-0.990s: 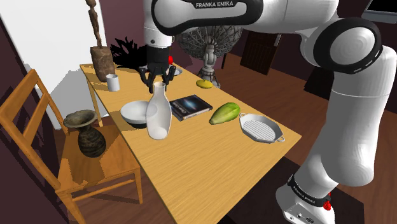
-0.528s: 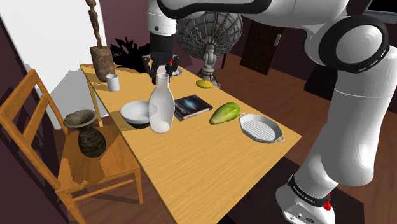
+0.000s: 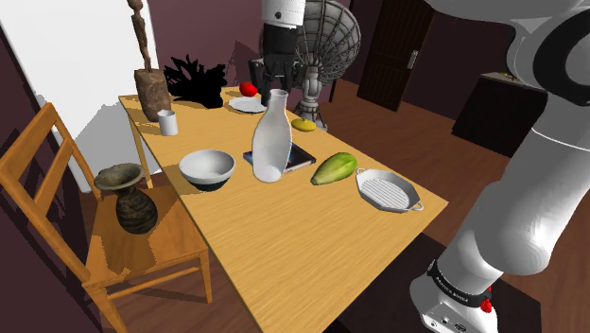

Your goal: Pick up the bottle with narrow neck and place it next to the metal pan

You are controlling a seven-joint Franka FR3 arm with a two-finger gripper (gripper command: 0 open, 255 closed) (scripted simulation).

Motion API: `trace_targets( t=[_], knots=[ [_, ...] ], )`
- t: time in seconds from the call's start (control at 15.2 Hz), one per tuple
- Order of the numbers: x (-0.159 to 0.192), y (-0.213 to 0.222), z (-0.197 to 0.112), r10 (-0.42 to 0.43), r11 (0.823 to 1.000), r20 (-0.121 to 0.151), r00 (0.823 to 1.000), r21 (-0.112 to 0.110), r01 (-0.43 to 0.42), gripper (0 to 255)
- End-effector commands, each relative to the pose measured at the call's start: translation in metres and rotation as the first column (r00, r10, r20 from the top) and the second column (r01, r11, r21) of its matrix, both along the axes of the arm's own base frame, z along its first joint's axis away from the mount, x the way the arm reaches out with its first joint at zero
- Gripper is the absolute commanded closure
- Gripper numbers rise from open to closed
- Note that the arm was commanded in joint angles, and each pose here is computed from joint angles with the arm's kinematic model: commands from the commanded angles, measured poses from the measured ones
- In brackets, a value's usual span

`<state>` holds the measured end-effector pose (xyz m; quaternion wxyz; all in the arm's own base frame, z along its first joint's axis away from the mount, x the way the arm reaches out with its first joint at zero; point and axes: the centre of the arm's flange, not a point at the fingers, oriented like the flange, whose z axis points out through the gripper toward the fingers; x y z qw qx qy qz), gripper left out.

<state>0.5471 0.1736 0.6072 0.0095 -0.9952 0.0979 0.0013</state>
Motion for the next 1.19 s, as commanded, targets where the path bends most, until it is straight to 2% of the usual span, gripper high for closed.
trace_targets(
  t=[0.0, 1.12],
  knots=[
    [-0.014, -0.018, 0.016, 0.0, 1.0, -0.001, 1.0, 0.0, 0.0, 255],
    [-0.13, -0.164, 0.141, 0.0, 1.0, -0.001, 1.0, 0.0, 0.0, 255]
  ],
)
